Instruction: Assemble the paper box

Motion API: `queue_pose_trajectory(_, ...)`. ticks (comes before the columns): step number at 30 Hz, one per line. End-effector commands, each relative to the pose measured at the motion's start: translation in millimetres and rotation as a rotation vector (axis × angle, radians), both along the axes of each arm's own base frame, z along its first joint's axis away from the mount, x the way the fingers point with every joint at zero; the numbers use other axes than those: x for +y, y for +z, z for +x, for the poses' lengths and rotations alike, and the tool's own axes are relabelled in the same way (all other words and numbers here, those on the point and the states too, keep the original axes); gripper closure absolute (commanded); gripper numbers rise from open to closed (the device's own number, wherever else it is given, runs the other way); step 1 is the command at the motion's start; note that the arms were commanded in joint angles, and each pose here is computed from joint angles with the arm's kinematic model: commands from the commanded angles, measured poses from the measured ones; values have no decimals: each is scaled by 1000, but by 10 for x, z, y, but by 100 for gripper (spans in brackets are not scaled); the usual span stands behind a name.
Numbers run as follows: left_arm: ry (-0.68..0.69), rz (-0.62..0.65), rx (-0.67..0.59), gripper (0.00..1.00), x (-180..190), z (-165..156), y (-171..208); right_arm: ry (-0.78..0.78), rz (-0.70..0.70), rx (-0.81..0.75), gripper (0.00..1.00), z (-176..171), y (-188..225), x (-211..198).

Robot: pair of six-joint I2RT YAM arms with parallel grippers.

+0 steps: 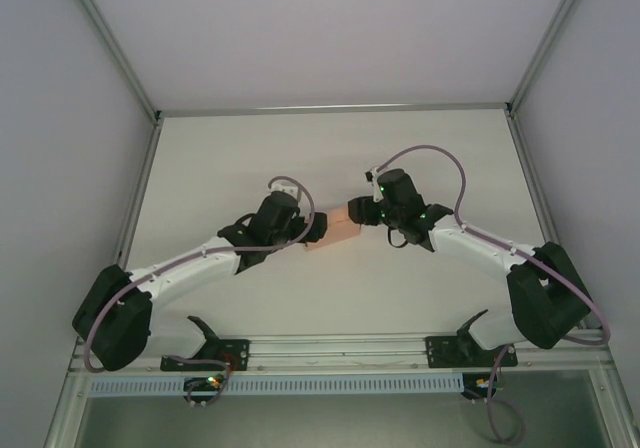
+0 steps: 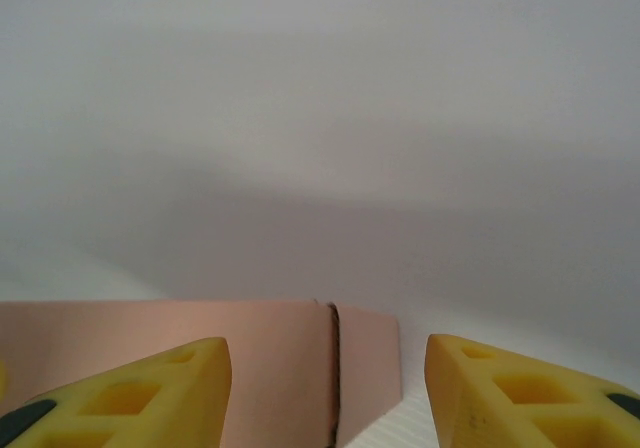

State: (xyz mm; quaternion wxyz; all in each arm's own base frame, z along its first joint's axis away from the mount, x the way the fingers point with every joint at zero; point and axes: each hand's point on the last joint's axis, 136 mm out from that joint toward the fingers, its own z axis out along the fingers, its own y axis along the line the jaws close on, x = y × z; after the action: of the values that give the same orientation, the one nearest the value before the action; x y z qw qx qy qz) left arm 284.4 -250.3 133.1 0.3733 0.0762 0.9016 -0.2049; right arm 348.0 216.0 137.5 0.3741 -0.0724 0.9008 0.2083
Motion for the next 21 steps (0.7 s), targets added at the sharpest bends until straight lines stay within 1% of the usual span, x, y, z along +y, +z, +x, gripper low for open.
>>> queue_pose_trajectory(1,5,-33,-15,0,36,90,188,6,7,18,45,24,82,20)
queue_pose_trajectory(3,16,-40,11,0,86,29,155,4,-2,34,42,13,50,4)
queue_pose_trajectory(6,23,-75,50,0,170,-124,62,15,-12,56,41,-32,-40,-25)
queue_pose_trajectory(9,27,-145,89,2,220,-241,-38,41,-14,80,42,-76,-116,-21)
queue_pose_trajectory(10,26,-169,97,6,220,-263,-74,52,-16,91,42,-85,-153,-13)
queue_pose_trajectory(14,52,-241,127,13,250,-237,-211,54,-25,131,43,-78,-291,-7)
queue_pose_trajectory(15,45,-258,127,14,233,-220,-214,52,-22,139,44,-69,-321,-5)
queue_pose_trajectory(16,45,-272,128,15,219,-207,-220,55,-19,148,48,-65,-355,3)
queue_pose_trajectory(18,54,-287,135,18,220,-179,-249,56,-18,169,50,-72,-422,8)
queue_pose_trajectory(20,58,-302,157,24,225,-183,-307,55,-21,188,51,-92,-476,1)
queue_pose_trajectory(21,61,-309,166,30,232,-185,-333,53,-24,196,52,-107,-509,-8)
